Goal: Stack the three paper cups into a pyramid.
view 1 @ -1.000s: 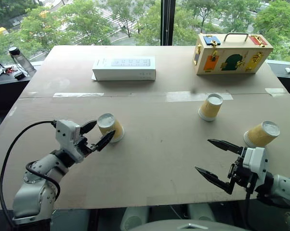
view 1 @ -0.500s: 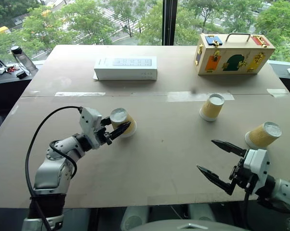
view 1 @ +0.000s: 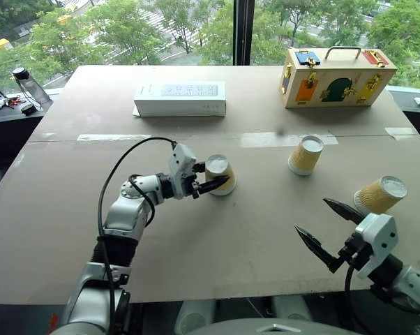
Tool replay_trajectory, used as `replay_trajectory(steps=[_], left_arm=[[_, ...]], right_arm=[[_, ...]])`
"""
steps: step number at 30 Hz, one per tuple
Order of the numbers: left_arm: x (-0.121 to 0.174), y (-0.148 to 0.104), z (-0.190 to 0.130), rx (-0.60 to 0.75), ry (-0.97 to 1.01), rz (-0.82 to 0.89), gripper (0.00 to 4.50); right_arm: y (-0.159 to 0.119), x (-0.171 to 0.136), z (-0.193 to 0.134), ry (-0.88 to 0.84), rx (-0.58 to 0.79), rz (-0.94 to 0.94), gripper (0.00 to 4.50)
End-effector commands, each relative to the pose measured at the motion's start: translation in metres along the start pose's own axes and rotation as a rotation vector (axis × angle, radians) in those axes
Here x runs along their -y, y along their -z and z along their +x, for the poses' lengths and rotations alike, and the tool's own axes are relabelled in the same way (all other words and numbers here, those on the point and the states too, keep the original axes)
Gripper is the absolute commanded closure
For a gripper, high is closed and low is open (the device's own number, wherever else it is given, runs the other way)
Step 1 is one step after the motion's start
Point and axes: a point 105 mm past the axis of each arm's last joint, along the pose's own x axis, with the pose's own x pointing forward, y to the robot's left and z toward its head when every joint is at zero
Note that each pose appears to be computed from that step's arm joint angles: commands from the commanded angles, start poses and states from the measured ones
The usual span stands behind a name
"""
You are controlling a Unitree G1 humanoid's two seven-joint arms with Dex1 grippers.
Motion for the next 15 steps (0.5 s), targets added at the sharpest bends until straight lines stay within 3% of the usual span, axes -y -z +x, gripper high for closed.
replay_trajectory(steps=[1, 10, 15], left_arm=[[-0.003, -0.013, 0.002, 0.04, 0.003, 0.038, 0.07], [0.008, -0.042, -0.045, 0.13, -0.022, 0.012, 0.07], [0.038, -0.048, -0.077, 0.174, 0.023, -0.009, 0.07]], right_arm=[[-0.012, -0.006, -0.002, 0.001, 0.047, -0.034, 0.0], [-0.023, 0.019, 0.009, 0.172, 0.103, -0.007, 0.0], [-0.03, 0.061, 0.036, 0.397, 0.009, -0.092, 0.0]])
